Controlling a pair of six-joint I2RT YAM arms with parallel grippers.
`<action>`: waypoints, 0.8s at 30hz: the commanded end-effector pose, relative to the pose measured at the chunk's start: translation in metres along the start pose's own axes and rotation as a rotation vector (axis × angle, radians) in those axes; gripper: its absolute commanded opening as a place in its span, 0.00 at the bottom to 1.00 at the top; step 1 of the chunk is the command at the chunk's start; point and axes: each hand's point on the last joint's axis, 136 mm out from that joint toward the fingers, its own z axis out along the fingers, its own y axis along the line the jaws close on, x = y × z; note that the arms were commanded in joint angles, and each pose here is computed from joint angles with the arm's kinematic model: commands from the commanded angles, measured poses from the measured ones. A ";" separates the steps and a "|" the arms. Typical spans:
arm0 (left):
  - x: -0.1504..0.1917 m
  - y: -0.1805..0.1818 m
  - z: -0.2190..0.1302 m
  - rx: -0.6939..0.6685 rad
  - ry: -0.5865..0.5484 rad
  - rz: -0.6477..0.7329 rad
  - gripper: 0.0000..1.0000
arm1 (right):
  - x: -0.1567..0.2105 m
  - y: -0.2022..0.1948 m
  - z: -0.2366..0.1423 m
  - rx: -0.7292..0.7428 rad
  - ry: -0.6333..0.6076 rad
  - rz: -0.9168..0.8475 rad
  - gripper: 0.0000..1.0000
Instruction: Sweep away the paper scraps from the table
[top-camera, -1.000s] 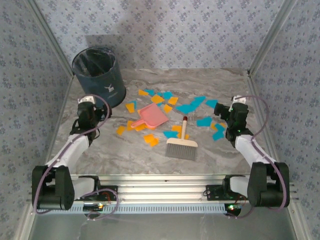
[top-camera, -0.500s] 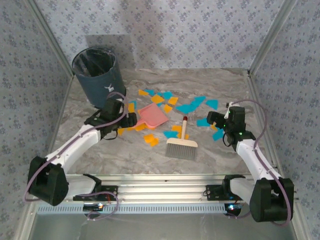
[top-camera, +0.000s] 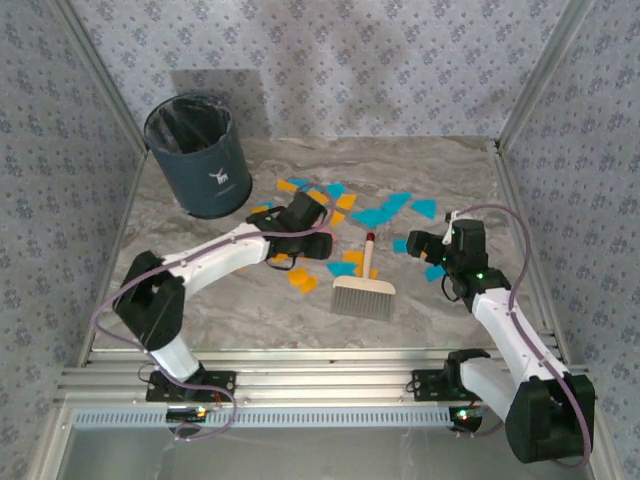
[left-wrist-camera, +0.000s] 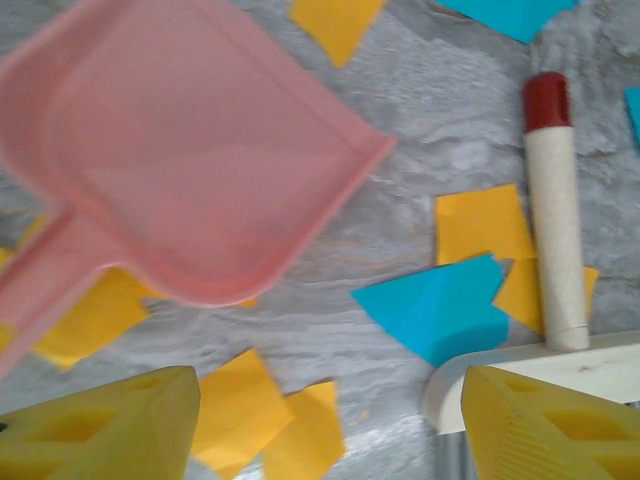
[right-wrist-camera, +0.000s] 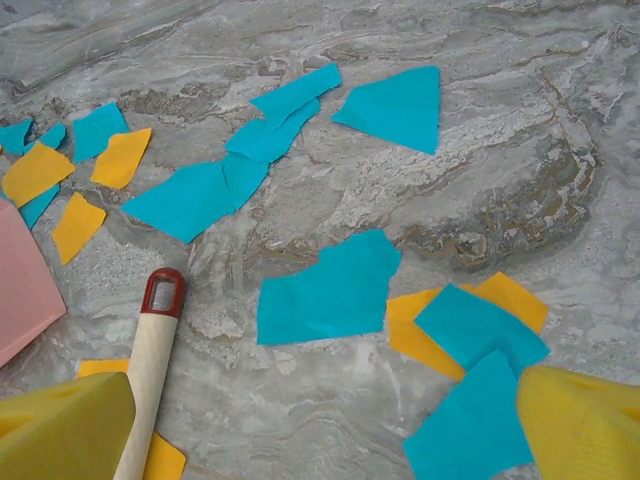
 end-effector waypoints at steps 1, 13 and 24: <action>-0.002 -0.020 0.007 -0.016 0.018 0.032 0.67 | 0.014 -0.003 -0.003 0.009 0.036 0.013 1.00; 0.004 -0.082 0.054 -0.012 0.088 0.113 0.50 | 0.024 -0.010 -0.008 0.036 0.053 0.017 1.00; 0.016 -0.112 0.085 0.005 0.142 0.105 0.42 | 0.028 -0.014 -0.012 0.049 0.053 0.014 1.00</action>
